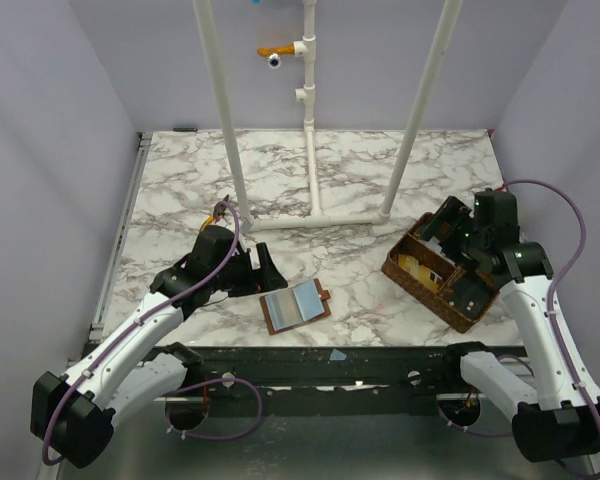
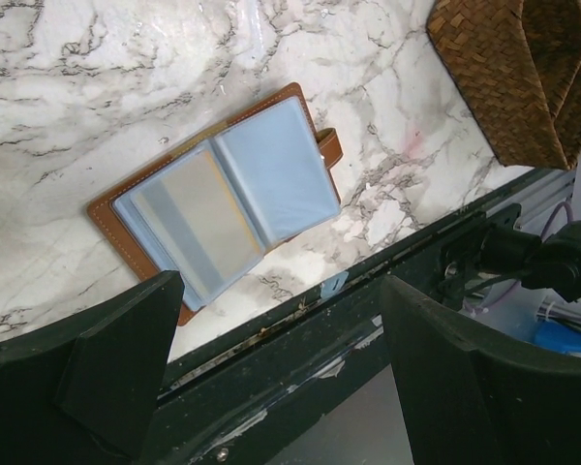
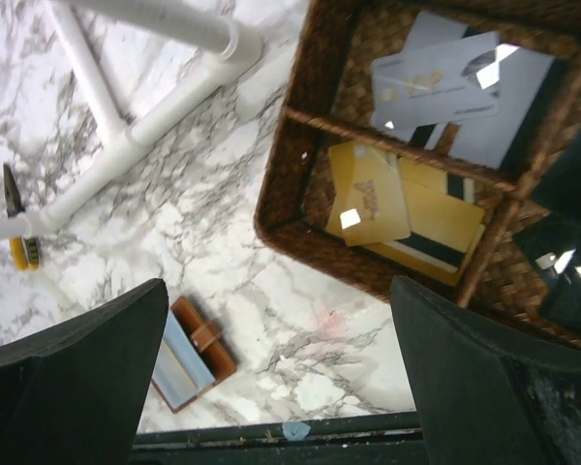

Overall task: Take the credit cards out of the card holder
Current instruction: Remove the credit card from the card holder.

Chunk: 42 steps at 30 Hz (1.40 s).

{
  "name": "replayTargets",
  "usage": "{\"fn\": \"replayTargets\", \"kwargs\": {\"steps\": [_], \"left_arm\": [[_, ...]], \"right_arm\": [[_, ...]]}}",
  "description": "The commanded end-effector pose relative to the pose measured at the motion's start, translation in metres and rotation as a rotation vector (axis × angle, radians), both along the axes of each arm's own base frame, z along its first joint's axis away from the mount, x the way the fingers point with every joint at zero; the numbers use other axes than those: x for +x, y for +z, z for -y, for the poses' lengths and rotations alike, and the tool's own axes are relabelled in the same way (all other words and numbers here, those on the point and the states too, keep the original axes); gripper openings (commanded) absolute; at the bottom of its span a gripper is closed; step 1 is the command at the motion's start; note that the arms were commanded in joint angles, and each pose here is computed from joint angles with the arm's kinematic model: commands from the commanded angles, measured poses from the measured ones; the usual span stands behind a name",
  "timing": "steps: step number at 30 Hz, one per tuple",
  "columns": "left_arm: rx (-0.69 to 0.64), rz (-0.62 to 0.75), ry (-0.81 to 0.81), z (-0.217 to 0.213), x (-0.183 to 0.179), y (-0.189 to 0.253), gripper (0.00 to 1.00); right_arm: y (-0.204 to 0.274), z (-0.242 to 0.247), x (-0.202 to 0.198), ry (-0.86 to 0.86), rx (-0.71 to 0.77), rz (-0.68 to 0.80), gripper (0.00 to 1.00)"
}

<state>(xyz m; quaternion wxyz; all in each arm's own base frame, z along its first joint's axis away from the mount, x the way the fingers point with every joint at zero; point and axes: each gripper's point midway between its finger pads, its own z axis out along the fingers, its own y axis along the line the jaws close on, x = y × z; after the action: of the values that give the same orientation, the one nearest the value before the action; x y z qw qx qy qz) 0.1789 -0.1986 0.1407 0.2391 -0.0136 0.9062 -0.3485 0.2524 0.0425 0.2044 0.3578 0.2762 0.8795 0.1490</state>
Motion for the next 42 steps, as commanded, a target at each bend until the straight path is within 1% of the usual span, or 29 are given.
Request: {"fn": "replayTargets", "kwargs": {"steps": [1,8,14,21,24,29,35,37,39,42], "left_arm": [[0.028,0.000,0.038,-0.007,0.001,-0.006,0.85],[0.048,-0.026,0.100,-0.016,0.001,-0.017,0.86],[0.057,-0.039,0.131,-0.021,0.000,-0.022,0.86],[0.079,-0.040,0.166,-0.030,0.002,-0.027,0.86],[0.110,-0.033,0.186,-0.037,0.004,-0.031,0.86],[0.148,-0.014,0.217,-0.049,0.007,-0.032,0.86],[0.183,0.004,0.240,-0.059,0.010,-0.032,0.86],[0.213,0.003,0.257,-0.066,0.012,-0.034,0.85],[0.250,0.000,0.280,-0.075,0.016,-0.037,0.85],[0.258,0.002,0.307,-0.083,0.019,-0.038,0.85]], "right_arm": [[0.000,-0.026,0.009,0.018,-0.003,0.008,1.00],[-0.004,-0.081,0.011,0.112,-0.019,0.006,1.00],[-0.013,-0.139,0.005,0.222,-0.040,0.003,1.00],[-0.028,-0.228,-0.016,0.413,-0.034,-0.001,1.00],[-0.037,-0.260,-0.026,0.489,-0.026,-0.011,1.00],[-0.044,-0.289,-0.037,0.573,-0.001,0.001,1.00],[-0.052,-0.316,-0.051,0.657,-0.057,0.017,1.00],[-0.057,-0.326,-0.057,0.686,-0.081,0.016,1.00],[-0.063,-0.336,-0.062,0.711,-0.099,0.013,0.97],[-0.073,-0.350,-0.070,0.757,-0.124,0.006,0.95]]}}
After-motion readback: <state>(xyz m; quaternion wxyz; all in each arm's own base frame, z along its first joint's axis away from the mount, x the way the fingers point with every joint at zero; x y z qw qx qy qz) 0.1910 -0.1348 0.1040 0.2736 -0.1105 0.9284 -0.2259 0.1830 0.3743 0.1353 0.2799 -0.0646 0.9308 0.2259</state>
